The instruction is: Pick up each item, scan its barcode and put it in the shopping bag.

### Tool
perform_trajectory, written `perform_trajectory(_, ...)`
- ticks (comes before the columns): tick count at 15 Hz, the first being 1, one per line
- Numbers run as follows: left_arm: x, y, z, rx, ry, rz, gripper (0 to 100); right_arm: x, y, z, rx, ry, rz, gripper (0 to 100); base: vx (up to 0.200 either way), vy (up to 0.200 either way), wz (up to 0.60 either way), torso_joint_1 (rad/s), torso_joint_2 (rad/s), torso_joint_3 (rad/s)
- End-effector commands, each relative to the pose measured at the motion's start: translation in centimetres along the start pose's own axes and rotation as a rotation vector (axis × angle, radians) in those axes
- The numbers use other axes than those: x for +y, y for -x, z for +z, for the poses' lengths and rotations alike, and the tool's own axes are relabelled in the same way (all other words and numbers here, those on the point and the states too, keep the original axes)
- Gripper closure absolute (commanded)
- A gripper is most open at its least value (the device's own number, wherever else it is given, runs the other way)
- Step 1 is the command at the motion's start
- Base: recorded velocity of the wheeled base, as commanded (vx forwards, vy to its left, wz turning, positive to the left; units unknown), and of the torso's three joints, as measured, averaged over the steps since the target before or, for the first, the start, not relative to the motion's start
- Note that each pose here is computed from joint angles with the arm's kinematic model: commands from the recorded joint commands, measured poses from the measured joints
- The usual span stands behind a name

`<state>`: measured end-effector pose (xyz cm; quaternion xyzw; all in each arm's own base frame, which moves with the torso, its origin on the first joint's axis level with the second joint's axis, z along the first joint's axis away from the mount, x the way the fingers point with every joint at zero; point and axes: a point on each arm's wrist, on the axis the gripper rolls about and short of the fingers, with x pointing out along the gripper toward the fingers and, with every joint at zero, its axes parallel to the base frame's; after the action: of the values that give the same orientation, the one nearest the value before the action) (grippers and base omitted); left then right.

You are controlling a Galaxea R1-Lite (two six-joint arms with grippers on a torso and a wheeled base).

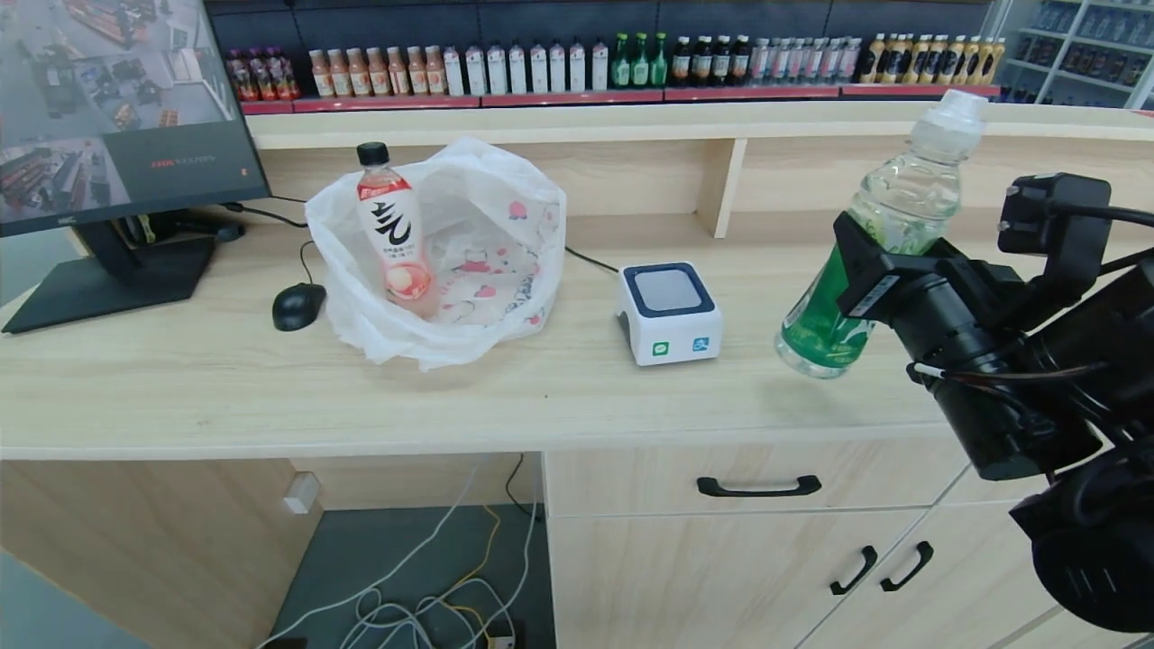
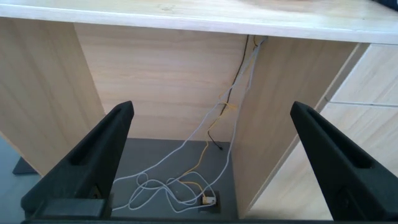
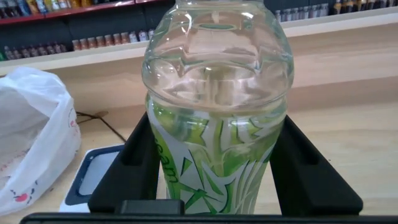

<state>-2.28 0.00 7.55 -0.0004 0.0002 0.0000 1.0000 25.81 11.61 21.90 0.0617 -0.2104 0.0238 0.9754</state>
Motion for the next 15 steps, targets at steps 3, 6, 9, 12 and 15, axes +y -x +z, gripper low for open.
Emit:
perform_trajectory(3,0.0,0.0,0.0,0.0,0.001,0.0,0,0.2,0.4,1.4,-0.038,-0.029,0.019,100,0.0,0.2,0.0,-0.001,0.01,0.004)
perform_trajectory(6,0.0,0.0,0.0,0.0,-0.004,0.0,0,0.0,0.7,2.4,-0.064,-0.038,0.036,100,0.0,0.0,0.0,0.0,0.0,0.0)
perform_trajectory(9,0.0,0.0,0.0,0.0,-0.004,0.0,0,-0.4,0.9,3.1,-0.081,-0.039,0.028,100,0.0,0.0,0.0,0.0,0.0,0.0)
perform_trajectory(12,0.0,0.0,0.0,0.0,-0.004,-0.002,0,-0.2,0.6,3.0,-0.094,0.007,0.092,100,0.0,0.0,0.0,0.0,0.0,0.0)
perform_trajectory(15,0.0,0.0,0.0,0.0,-0.004,0.0,0,0.2,-0.4,2.9,-0.12,0.105,0.114,100,0.0,0.0,0.0,0.0,0.0,0.0)
